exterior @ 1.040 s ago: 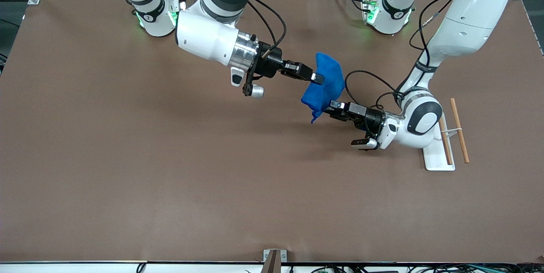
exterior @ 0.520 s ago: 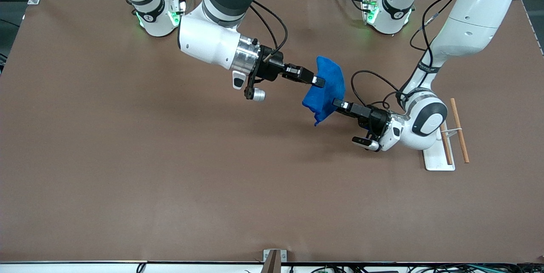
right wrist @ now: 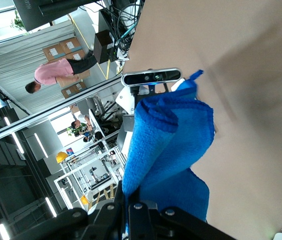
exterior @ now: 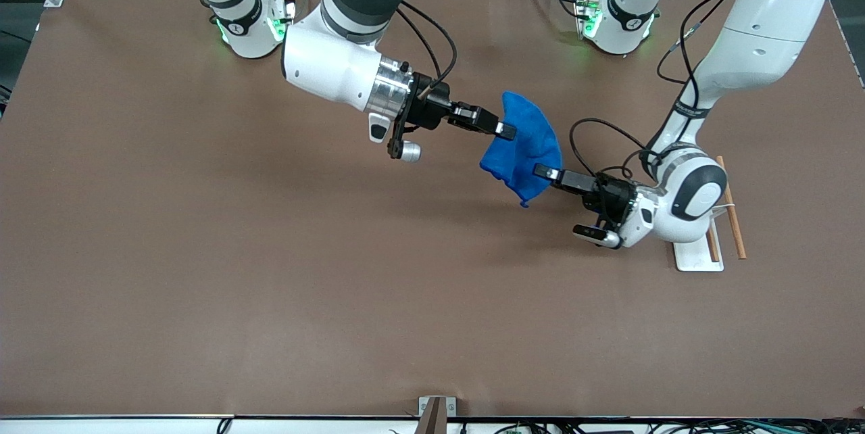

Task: Right arm passes towel to left arm to hang
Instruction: 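Carry the towel to the dowels with the left gripper while the right gripper retracts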

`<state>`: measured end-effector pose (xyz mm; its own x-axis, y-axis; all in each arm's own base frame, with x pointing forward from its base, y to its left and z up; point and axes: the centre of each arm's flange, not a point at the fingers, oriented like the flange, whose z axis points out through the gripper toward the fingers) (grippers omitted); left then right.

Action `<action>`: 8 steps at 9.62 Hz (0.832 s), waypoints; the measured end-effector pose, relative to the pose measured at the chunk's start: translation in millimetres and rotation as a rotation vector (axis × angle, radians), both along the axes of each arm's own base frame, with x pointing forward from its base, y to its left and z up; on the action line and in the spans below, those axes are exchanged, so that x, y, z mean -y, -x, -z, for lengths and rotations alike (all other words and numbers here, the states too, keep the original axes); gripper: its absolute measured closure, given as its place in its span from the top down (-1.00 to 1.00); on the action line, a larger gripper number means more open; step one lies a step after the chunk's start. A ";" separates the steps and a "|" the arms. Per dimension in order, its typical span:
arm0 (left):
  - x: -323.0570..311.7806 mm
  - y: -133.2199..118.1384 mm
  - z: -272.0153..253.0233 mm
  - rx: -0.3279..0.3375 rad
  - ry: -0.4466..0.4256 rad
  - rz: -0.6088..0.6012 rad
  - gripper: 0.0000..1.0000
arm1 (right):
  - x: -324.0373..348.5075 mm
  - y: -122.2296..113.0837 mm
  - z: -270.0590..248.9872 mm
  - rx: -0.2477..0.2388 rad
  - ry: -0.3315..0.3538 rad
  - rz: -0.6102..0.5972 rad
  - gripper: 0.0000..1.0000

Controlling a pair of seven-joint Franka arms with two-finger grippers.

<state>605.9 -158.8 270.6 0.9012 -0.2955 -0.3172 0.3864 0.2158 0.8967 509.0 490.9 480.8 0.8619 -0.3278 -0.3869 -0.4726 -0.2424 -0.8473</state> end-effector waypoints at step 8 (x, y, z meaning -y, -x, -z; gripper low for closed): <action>-203.4 -33.2 -117.9 -0.140 -0.722 0.083 -0.96 | 146.3 -67.8 28.4 0.133 0.403 -0.178 1.00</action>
<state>639.1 44.6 388.6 0.8218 -0.0354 -0.5686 0.4968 -0.4442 0.7456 576.8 344.6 452.4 0.9519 -0.2720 -0.1409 -0.2872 -0.6324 -0.7194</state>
